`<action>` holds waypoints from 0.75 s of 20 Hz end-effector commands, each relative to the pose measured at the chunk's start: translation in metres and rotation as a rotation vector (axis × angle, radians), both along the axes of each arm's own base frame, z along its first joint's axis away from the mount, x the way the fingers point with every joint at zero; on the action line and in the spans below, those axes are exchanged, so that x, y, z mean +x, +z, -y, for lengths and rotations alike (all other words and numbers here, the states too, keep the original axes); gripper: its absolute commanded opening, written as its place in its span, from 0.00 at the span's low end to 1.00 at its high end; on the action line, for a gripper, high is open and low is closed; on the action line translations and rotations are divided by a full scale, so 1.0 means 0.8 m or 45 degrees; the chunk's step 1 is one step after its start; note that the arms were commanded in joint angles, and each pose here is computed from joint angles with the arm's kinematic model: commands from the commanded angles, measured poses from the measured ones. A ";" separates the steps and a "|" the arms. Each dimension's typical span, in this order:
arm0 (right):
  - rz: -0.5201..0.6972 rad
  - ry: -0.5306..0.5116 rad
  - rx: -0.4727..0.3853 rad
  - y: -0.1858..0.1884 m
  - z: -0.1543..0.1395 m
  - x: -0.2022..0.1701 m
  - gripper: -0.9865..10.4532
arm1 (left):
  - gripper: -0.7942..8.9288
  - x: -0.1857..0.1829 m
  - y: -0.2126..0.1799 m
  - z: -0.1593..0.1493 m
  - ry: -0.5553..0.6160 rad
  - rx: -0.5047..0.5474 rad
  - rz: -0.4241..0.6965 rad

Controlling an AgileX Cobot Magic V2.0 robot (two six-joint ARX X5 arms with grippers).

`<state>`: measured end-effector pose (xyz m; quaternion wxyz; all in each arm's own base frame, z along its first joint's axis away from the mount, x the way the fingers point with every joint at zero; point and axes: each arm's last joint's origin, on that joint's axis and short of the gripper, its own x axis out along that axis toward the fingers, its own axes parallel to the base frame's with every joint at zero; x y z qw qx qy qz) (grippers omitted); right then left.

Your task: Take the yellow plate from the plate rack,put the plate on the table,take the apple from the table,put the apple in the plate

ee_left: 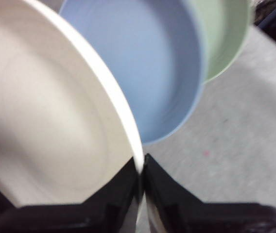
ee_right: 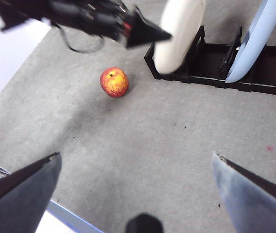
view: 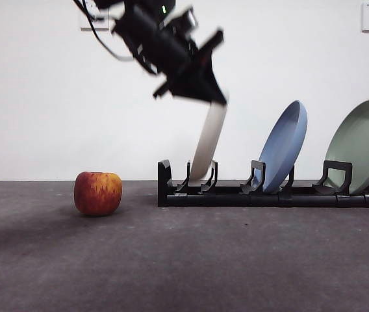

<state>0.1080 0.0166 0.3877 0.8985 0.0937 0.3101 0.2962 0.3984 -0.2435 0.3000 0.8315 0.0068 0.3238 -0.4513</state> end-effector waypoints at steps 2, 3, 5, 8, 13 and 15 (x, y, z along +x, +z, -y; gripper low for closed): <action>0.018 0.013 -0.006 0.001 0.000 -0.001 0.74 | 0.07 -0.030 0.068 -0.016 -0.011 -0.078 0.144; 0.018 0.013 -0.006 0.001 0.000 -0.001 0.74 | 0.07 -0.039 0.082 -0.021 -0.013 -0.087 0.166; 0.018 0.013 -0.006 0.002 0.000 -0.001 0.74 | 0.07 -0.068 0.114 -0.037 -0.041 -0.064 0.204; 0.023 0.015 -0.008 0.002 0.000 0.000 0.74 | 0.07 -0.129 0.151 -0.058 -0.075 0.139 0.284; 0.040 0.063 0.029 0.003 -0.002 0.000 0.74 | 0.08 -0.228 0.160 -0.052 -0.234 0.657 0.324; 0.061 0.066 0.031 0.005 -0.002 0.001 0.74 | 0.08 -0.256 0.146 -0.032 -0.313 0.832 0.294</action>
